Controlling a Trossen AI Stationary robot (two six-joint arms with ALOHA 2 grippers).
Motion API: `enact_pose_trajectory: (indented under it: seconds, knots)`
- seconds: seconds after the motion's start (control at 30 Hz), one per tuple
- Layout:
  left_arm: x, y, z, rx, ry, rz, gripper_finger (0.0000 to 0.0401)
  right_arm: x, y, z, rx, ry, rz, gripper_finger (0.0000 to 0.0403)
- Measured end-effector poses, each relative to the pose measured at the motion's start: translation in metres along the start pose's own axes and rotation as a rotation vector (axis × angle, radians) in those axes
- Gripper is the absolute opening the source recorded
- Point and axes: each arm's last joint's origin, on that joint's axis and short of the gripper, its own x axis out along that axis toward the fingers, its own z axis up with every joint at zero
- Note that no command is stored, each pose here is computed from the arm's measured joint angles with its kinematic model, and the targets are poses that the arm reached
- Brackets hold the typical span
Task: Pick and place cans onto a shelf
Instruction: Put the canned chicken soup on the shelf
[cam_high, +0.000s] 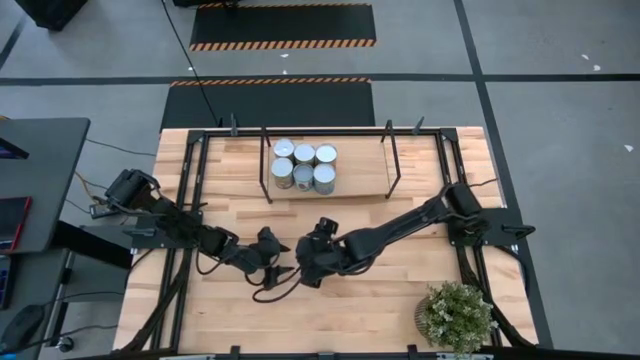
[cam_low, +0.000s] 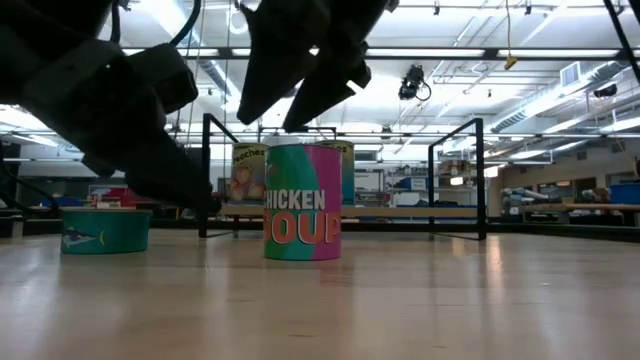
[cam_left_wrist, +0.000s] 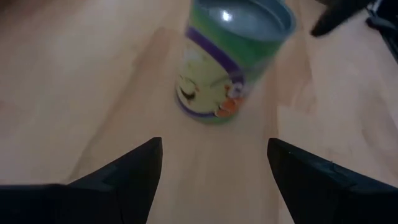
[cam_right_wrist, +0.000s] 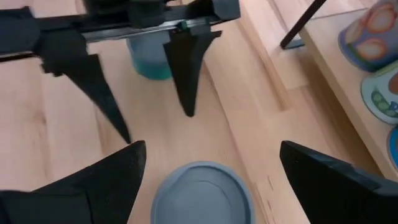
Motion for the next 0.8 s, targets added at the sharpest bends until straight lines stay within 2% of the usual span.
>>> enact_pose_trajectory:
  seconds: [0.2,0.4,0.57,0.8]
  knots:
    - [-0.001,0.0,-0.006,-0.005,0.07,-0.022,0.0295,0.014,0.005,-0.004,-0.006,0.075,-0.024,0.0378]
    - [-0.001,0.0,-0.006,-0.018,0.078,-0.025,0.0295,0.02,-0.008,-0.007,0.04,0.147,-0.036,0.0378]
    - [-0.001,-0.001,-0.006,-0.028,0.079,-0.025,0.0295,0.026,-0.016,-0.009,0.094,0.228,0.019,0.0377]
    - [-0.001,-0.001,-0.006,-0.04,0.079,-0.025,0.0295,0.025,-0.02,-0.017,0.071,0.315,-0.005,0.0365]
